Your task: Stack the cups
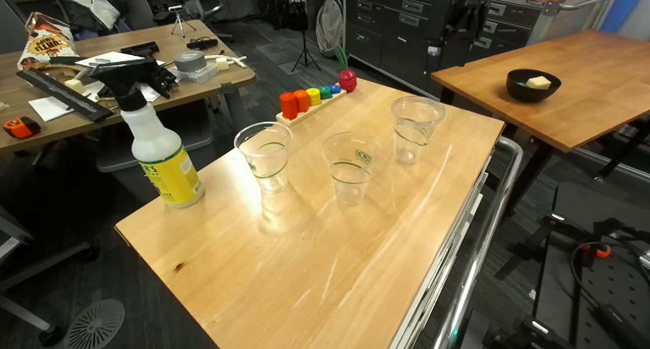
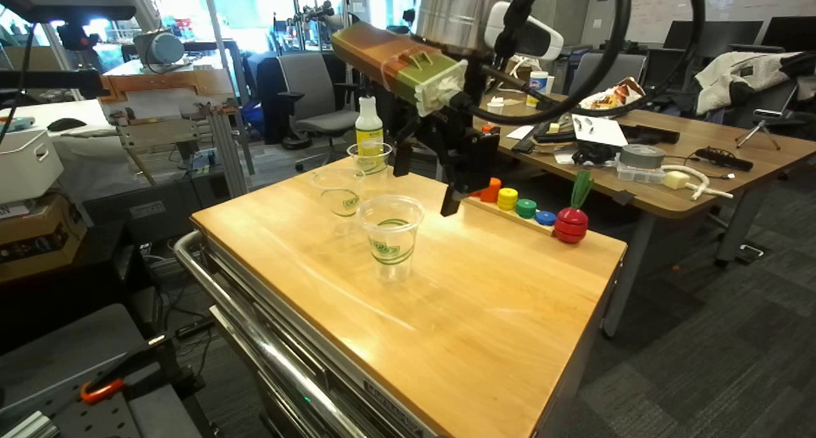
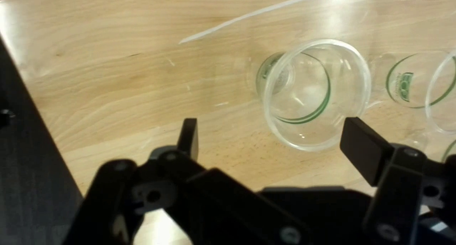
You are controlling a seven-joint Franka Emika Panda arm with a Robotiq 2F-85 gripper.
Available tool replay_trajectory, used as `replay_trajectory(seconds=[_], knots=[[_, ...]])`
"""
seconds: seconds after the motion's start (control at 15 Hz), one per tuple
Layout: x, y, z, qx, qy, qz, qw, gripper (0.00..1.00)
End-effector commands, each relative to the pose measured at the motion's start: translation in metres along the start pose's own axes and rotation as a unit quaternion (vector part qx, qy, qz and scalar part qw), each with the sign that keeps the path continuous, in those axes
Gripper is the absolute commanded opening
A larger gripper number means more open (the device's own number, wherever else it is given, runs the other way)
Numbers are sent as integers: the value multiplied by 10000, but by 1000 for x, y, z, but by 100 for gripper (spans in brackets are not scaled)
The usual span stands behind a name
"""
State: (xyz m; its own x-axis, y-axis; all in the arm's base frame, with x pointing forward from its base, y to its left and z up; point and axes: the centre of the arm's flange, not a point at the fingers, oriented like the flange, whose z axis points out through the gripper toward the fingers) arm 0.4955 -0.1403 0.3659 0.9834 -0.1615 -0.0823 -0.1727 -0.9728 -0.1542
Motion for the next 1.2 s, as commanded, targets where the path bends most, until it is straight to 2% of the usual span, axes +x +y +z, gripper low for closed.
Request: replay_trajectory(seconds=[0.0,0.13,0.27,0.73,0.93,1.0,1.07,1.13], knots=[[1,-11,14,-744,70,97,9972,100],[2,-14,22,-968,1,99,9953,100],[4,-20,26,-1035,-72,93,9946,100],[11,-29,38,-1053,-160,101,9943,100],[17,-23,51,-912,-334,140,9952,100],[20,-22,56,-858,-359,137,9956,98],[22,-20,61,-836,-384,178,9956,89],[25,-17,63,-772,-383,254,9960,73]])
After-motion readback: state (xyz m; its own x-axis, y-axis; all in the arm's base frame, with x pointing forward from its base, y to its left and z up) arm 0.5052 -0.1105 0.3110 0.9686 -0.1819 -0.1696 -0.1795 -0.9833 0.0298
